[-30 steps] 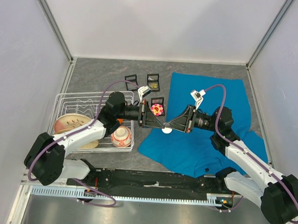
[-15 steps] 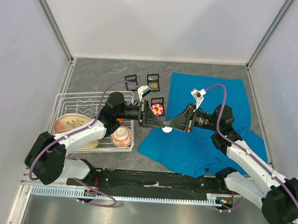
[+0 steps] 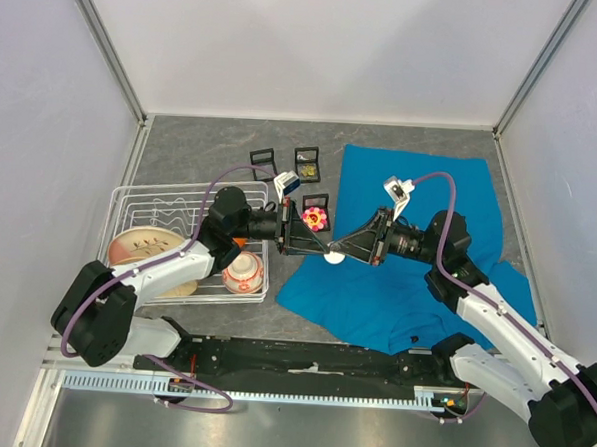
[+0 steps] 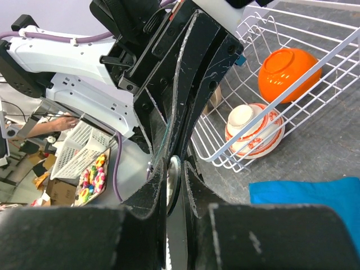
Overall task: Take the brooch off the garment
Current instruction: Close the brooch.
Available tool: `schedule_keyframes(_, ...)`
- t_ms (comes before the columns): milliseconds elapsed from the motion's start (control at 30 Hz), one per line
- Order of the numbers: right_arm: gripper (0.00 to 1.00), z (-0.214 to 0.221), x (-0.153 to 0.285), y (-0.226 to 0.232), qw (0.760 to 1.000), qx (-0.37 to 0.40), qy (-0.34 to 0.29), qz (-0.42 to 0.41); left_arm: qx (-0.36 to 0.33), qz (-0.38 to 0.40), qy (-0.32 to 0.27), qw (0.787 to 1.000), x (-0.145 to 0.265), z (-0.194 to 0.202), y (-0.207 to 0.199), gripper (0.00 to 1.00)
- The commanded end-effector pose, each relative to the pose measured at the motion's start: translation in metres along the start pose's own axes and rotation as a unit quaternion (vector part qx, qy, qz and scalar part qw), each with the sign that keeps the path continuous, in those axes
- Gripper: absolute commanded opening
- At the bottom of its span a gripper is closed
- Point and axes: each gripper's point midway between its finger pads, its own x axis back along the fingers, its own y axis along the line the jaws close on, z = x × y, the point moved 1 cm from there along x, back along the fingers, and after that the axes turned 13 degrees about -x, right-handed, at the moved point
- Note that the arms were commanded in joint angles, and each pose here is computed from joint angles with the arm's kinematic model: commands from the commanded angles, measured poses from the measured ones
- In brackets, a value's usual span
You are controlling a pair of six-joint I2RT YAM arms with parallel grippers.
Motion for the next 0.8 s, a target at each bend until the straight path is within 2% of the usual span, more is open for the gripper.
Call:
schedule_keyframes(0, 0.00, 0.011, -0.001, -0.038, 0.998, 0.018, 0.009, 0.066, -0.031, 0.072, -0.022, 0.997, 0.000, -0.014, -0.050, 0.02)
schedule_keyframes(267, 0.00, 0.005, 0.003, -0.048, 0.992, 0.069, 0.007, 0.102, -0.026, 0.088, -0.025, 0.995, 0.002, -0.016, -0.060, 0.02)
schedule_keyframes(400, 0.00, -0.004, 0.006, -0.044, 0.990, 0.088, -0.025, 0.111, -0.019, 0.095, -0.033, 0.995, 0.002, -0.017, -0.062, 0.02)
schedule_keyframes(567, 0.00, -0.012, 0.004, -0.039, 0.988, 0.073, -0.067, 0.120, -0.015, 0.095, -0.039, 0.995, 0.001, -0.021, -0.063, 0.02)
schedule_keyframes(767, 0.00, -0.010, -0.006, -0.032, 0.987, 0.043, -0.079, 0.130, -0.014, 0.091, -0.042, 0.995, 0.000, -0.021, -0.061, 0.02)
